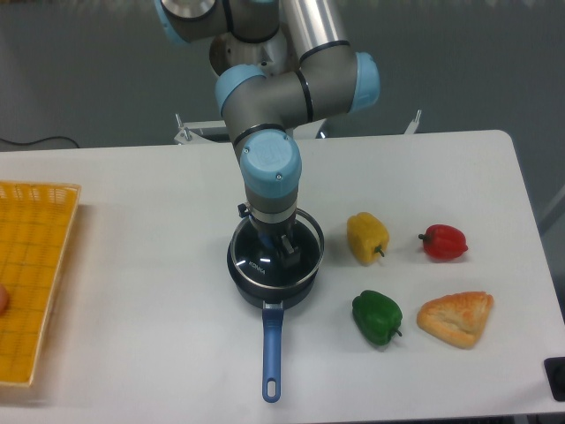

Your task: Open the lid

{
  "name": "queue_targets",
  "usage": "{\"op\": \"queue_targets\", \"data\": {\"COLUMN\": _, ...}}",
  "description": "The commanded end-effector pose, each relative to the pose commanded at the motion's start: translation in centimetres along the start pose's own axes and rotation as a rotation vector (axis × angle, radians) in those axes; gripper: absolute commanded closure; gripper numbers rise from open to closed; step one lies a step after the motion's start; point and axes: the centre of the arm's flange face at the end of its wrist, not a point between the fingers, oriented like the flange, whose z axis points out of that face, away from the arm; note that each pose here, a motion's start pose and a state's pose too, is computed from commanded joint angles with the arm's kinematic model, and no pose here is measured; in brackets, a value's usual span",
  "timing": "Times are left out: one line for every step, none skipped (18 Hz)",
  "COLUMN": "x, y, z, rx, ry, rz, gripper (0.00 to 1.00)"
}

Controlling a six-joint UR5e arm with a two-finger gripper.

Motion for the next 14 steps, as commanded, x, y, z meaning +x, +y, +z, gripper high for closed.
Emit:
{"op": "queue_targets", "data": {"x": -0.1, "y": 0.1, "z": -0.2, "rx": 0.001, "ry": -0.003, "rz": -0.002, "gripper": 0.33}}
{"op": "queue_targets", "data": {"x": -0.2, "y": 0.1, "z": -0.4, "rx": 0.001, "ry": -0.007, "rz": -0.002, "gripper": 0.33}}
{"op": "queue_targets", "data": {"x": -0.3, "y": 0.0, "z": -0.6, "rx": 0.001, "ry": -0.008, "rz": -0.002, "gripper": 0.33}}
{"op": "queue_targets", "data": {"x": -0.3, "y": 0.0, "z": -0.8, "rx": 0.001, "ry": -0.003, "rz": -0.002, "gripper": 0.33}}
{"op": "queue_targets", "data": {"x": -0.4, "y": 0.0, "z": -1.0, "rx": 0.000, "ry": -0.002, "rz": -0.002, "gripper": 0.33}}
{"op": "queue_targets", "data": {"x": -0.4, "y": 0.0, "z": -1.2, "rx": -0.001, "ry": 0.004, "rz": -0.002, "gripper": 0.33}}
{"op": "queue_targets", "data": {"x": -0.5, "y": 0.1, "z": -1.8, "rx": 0.000, "ry": 0.003, "rz": -0.003, "gripper": 0.33}}
{"op": "queue_targets", "data": {"x": -0.6, "y": 0.2, "z": -2.2, "rx": -0.001, "ry": 0.009, "rz": -0.005, "gripper": 0.33}}
{"op": "queue_targets", "data": {"x": -0.7, "y": 0.2, "z": -2.8, "rx": -0.002, "ry": 0.012, "rz": -0.005, "gripper": 0.33}}
{"op": "queue_targets", "data": {"x": -0.8, "y": 0.1, "z": -3.4, "rx": -0.003, "ry": 0.018, "rz": -0.005, "gripper": 0.33}}
{"op": "queue_targets", "data": {"x": -1.0, "y": 0.2, "z": -4.0, "rx": -0.002, "ry": 0.018, "rz": -0.006, "gripper": 0.33}}
{"op": "queue_targets", "data": {"x": -1.0, "y": 0.2, "z": -4.1, "rx": -0.003, "ry": 0.024, "rz": -0.006, "gripper": 0.33}}
{"op": "queue_targets", "data": {"x": -1.0, "y": 0.2, "z": -4.1, "rx": -0.003, "ry": 0.024, "rz": -0.006, "gripper": 0.33}}
{"op": "queue_targets", "data": {"x": -1.0, "y": 0.2, "z": -4.1, "rx": -0.004, "ry": 0.026, "rz": -0.006, "gripper": 0.33}}
